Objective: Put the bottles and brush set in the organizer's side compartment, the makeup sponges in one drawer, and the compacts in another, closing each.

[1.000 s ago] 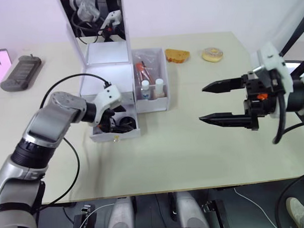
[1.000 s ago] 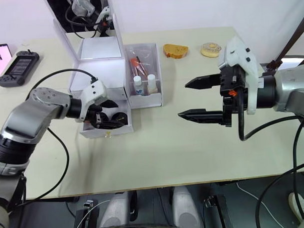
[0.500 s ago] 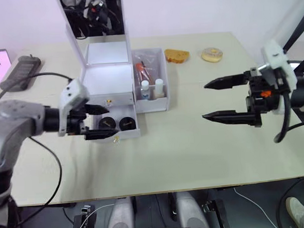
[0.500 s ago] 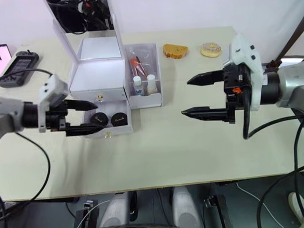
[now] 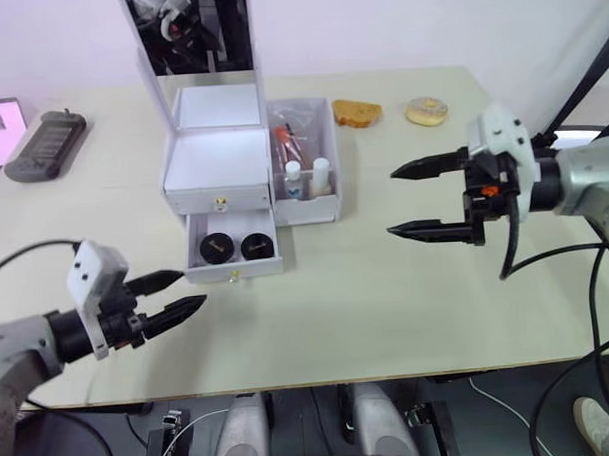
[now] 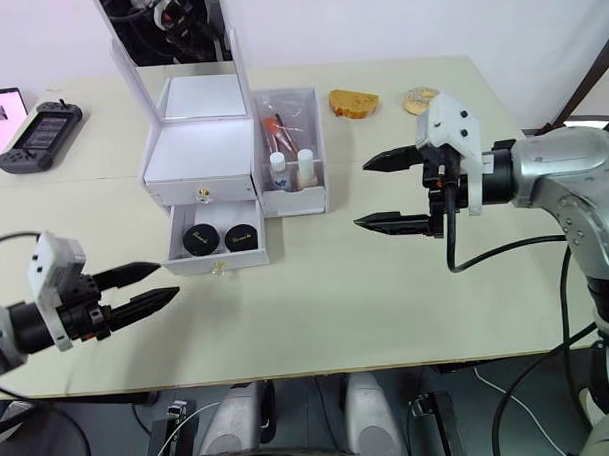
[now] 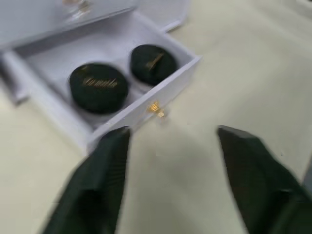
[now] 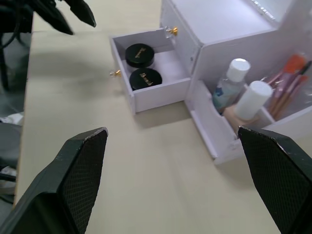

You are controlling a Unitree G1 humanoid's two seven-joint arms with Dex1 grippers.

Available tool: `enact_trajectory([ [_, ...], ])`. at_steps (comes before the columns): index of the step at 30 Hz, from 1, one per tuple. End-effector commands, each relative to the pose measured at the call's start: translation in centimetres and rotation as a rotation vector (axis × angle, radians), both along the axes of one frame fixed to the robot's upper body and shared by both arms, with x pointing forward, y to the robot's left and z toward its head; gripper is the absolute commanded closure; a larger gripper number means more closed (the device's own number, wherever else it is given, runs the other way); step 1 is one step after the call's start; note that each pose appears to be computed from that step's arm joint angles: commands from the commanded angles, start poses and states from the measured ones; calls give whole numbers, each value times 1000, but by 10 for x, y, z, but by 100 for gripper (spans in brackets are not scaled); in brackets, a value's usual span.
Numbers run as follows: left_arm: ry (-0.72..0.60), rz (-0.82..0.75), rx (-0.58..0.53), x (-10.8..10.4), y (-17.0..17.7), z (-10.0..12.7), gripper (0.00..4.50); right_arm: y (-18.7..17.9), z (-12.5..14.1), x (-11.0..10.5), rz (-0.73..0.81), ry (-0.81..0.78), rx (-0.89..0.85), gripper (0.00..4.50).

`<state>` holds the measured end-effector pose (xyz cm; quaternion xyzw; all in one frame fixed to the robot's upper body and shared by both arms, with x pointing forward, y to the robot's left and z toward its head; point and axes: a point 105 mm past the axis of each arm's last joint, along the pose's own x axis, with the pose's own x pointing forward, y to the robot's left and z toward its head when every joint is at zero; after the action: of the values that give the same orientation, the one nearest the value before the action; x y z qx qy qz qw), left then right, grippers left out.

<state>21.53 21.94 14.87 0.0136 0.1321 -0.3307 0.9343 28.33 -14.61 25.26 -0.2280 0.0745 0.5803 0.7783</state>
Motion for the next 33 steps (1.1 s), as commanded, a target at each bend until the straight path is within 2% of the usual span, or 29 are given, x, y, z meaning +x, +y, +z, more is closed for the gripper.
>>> enact_trajectory([
  [1, -107, 64, -17, 2, -3, 2, 387, 4, 10, 0, 21, -35, 2, 0],
  [2, -117, 78, -30, 2, -5, -2, 437, 5, 11, 0, 24, -35, 4, 0],
  [3, -121, 91, -30, 2, -7, -8, 448, 6, 11, -1, 26, -35, 3, 0],
  [8, -122, 125, -49, 6, -19, -27, 448, 6, 13, -2, 22, -47, -2, 0],
  [14, -151, 182, -68, 24, -18, -35, 448, 6, 16, -4, 8, -64, -11, 0],
  [18, -165, 182, -69, 40, -17, -33, 448, 6, 20, -5, -6, -82, -16, 0],
  [26, -231, 190, -63, 72, -11, -13, 448, 3, 25, -8, -36, -97, -23, 0],
  [33, -255, 173, -6, 98, -11, -9, 448, 3, 29, -8, -54, -120, -25, 0],
])
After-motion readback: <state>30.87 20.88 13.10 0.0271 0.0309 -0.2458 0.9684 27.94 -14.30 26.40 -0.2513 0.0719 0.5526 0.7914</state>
